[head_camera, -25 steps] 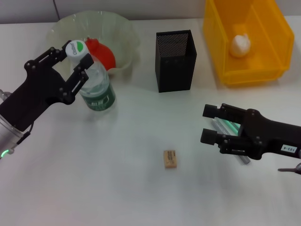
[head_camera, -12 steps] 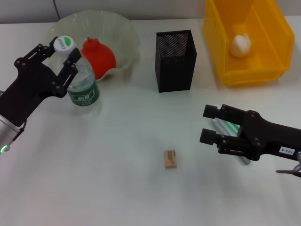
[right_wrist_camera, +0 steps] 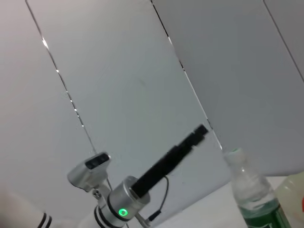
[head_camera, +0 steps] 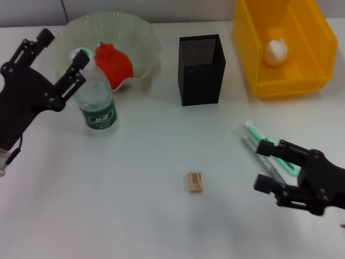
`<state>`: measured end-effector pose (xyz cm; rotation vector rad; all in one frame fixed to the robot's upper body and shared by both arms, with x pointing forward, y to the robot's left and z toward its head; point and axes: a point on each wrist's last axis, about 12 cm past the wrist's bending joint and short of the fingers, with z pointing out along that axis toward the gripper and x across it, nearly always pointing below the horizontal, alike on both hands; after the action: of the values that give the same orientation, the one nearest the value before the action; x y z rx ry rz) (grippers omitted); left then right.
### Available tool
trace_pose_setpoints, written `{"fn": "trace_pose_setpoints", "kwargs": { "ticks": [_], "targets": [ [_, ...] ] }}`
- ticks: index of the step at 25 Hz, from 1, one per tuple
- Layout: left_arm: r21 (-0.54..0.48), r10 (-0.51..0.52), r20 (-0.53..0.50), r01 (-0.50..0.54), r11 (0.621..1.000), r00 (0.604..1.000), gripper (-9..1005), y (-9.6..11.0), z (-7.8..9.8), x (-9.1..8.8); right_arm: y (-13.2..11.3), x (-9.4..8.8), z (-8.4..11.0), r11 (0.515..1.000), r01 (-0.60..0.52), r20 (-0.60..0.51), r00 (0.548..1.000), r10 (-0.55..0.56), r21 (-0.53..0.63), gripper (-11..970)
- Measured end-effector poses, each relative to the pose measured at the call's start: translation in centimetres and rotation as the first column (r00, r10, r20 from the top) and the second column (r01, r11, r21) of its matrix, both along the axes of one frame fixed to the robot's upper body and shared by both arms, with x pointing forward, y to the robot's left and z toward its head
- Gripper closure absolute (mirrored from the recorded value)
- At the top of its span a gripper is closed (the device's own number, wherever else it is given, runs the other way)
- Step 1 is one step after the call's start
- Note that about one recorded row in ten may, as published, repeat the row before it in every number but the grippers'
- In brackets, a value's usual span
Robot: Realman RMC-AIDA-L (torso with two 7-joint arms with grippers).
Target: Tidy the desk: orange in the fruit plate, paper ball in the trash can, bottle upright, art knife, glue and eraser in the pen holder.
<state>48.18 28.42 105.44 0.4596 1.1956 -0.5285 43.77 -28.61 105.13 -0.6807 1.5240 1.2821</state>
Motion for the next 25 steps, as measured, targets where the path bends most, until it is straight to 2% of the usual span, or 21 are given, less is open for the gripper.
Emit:
{"fn": "trace_pose_setpoints", "kwargs": {
  "ticks": [3,5,7,9,13,15,17,19,20,21,25],
  "targets": [
    [-0.051,-0.074,0.031,0.076,0.996,0.997,244,0.1,0.7,-0.9,-0.9,-1.1,0.0,1.000,0.013,0.006,1.000,-0.013,0.008,114],
    [-0.031,-0.173,0.037,0.174,0.984,0.984,246,0.2,1.3,-1.2,-1.8,-1.7,0.1,1.000,0.022,0.005,1.000,-0.022,0.012,114],
    [0.020,-0.304,0.018,0.304,0.952,0.952,248,0.7,2.0,-1.4,-2.8,-2.4,0.4,0.999,0.030,0.009,1.000,-0.030,0.017,113],
    [0.066,-0.419,-0.033,0.420,0.905,0.907,249,1.5,3.0,-1.2,-3.6,-2.9,0.6,0.999,0.037,0.013,0.999,-0.037,0.015,113],
    [0.126,-0.556,-0.198,0.583,0.803,0.808,252,2.2,4.2,-0.2,-5.0,-3.1,1.4,0.999,0.030,0.029,0.999,-0.030,-0.014,113],
    [0.122,-0.581,-0.313,0.639,0.760,0.751,254,2.2,4.7,0.7,-6.4,-2.5,2.5,0.997,0.007,0.001,1.000,-0.007,-0.077,113],
    [0.117,-0.581,-0.396,0.666,0.736,0.711,254,2.3,4.9,1.5,-7.0,-2.3,3.1,0.994,-0.005,-0.021,1.000,0.003,-0.110,113],
    [0.119,-0.575,-0.465,0.691,0.713,0.673,254,2.2,5.0,2.1,-8.2,-1.6,4.6,0.980,-0.020,-0.062,0.998,0.008,-0.199,113],
    [0.123,-0.573,-0.511,0.714,0.689,0.641,254,1.9,4.9,2.3,-8.7,-1.2,5.6,0.969,-0.023,-0.084,0.996,0.002,-0.245,113],
    [0.123,-0.573,-0.511,0.714,0.689,0.641,253,1.9,4.9,2.3,-9.1,-0.9,6.4,0.959,-0.022,-0.101,0.995,-0.007,-0.282,113],
    [0.130,-0.580,-0.564,0.756,0.641,0.588,253,1.3,4.6,2.2,-9.7,0.7,10.6,0.892,-0.018,-0.158,0.986,-0.060,-0.451,113]
  ]
}}
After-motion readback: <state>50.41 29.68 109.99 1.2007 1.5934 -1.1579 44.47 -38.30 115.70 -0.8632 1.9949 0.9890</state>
